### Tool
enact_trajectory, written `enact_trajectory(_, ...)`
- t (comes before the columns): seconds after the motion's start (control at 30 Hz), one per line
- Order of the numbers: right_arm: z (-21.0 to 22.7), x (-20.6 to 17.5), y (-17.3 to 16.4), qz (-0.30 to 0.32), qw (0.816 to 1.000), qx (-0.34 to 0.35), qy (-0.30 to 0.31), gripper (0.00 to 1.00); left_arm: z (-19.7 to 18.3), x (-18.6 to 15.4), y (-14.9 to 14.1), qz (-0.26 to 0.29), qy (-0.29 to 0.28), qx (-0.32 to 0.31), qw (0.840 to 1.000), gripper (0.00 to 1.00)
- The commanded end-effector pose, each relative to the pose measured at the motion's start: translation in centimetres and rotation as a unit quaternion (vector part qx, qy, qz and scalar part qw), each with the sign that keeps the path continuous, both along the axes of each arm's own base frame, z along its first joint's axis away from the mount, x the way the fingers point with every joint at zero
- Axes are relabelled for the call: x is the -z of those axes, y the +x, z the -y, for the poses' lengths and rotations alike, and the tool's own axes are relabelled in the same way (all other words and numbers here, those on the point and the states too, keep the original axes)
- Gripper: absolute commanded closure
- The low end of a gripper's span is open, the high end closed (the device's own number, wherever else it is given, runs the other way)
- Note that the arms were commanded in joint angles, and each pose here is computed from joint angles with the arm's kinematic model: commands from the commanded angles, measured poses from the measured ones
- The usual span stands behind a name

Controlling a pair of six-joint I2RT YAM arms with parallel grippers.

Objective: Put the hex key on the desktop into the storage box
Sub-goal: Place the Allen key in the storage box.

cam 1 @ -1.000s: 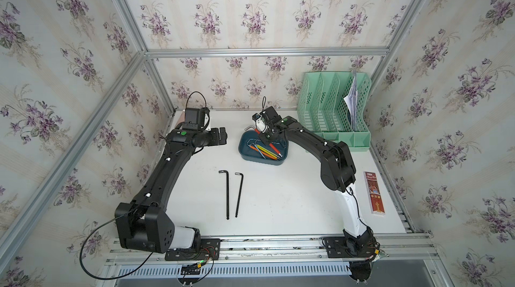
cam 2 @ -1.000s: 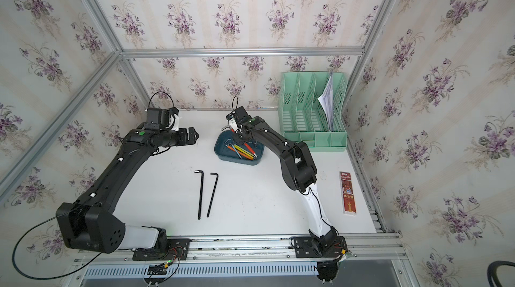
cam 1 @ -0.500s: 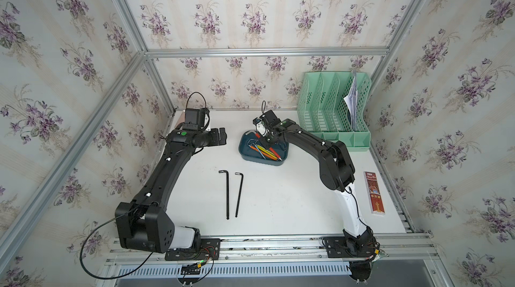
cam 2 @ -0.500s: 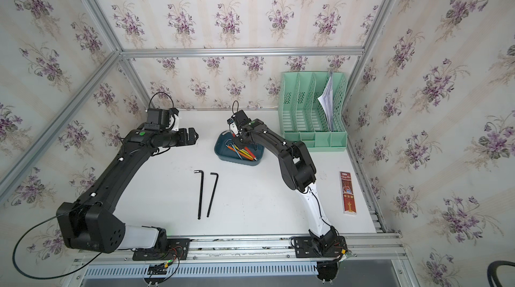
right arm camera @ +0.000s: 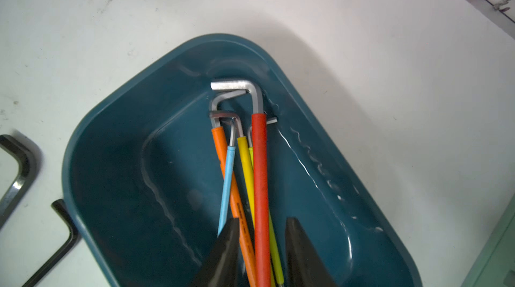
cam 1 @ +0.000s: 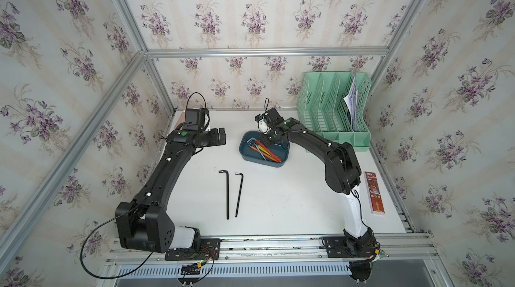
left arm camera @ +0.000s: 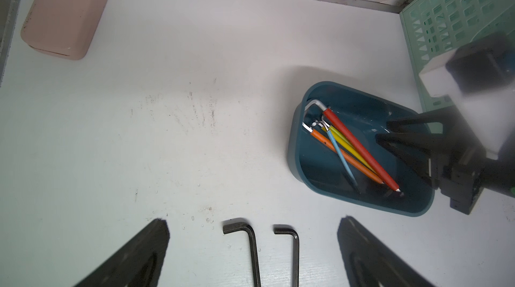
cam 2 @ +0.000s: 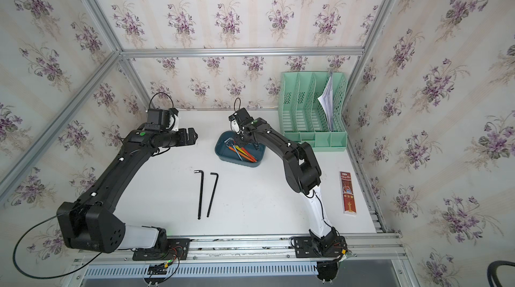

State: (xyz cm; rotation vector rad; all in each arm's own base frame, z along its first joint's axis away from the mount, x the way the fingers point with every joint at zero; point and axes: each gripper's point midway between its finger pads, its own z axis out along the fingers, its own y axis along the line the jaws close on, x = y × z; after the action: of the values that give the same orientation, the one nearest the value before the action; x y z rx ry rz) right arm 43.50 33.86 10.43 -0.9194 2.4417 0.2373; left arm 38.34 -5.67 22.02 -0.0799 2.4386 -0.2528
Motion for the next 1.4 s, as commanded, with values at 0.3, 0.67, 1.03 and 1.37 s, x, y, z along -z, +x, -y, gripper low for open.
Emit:
enact_trajectory(0.3, 0.6, -5.8, -0.8, 0.040, 0.993, 0.084, 0.076, 0.62, -0.5, -0.3, 0.5, 0.013, 0.014, -0.006, 1.000, 0.01)
enact_trajectory(0.67, 0.9, -5.7, -7.7, 0.000, 0.975, 0.153, 0.161, 0.60, 0.1, 1.3, 1.0, -0.014, 0.005, 0.009, 1.000, 0.01)
enact_trajectory(1.03, -2.6, -1.3, -11.1, -0.037, 0.976, 0.177, 0.121, 0.63, -0.1, 0.9, 0.8, -0.009, 0.007, 0.006, 1.000, 0.01)
enact_trajectory(1.37, -5.4, 2.0, -14.6, -0.063, 0.978, 0.178, 0.090, 0.65, -0.3, 0.9, 0.7, -0.023, -0.009, -0.001, 1.000, 0.01)
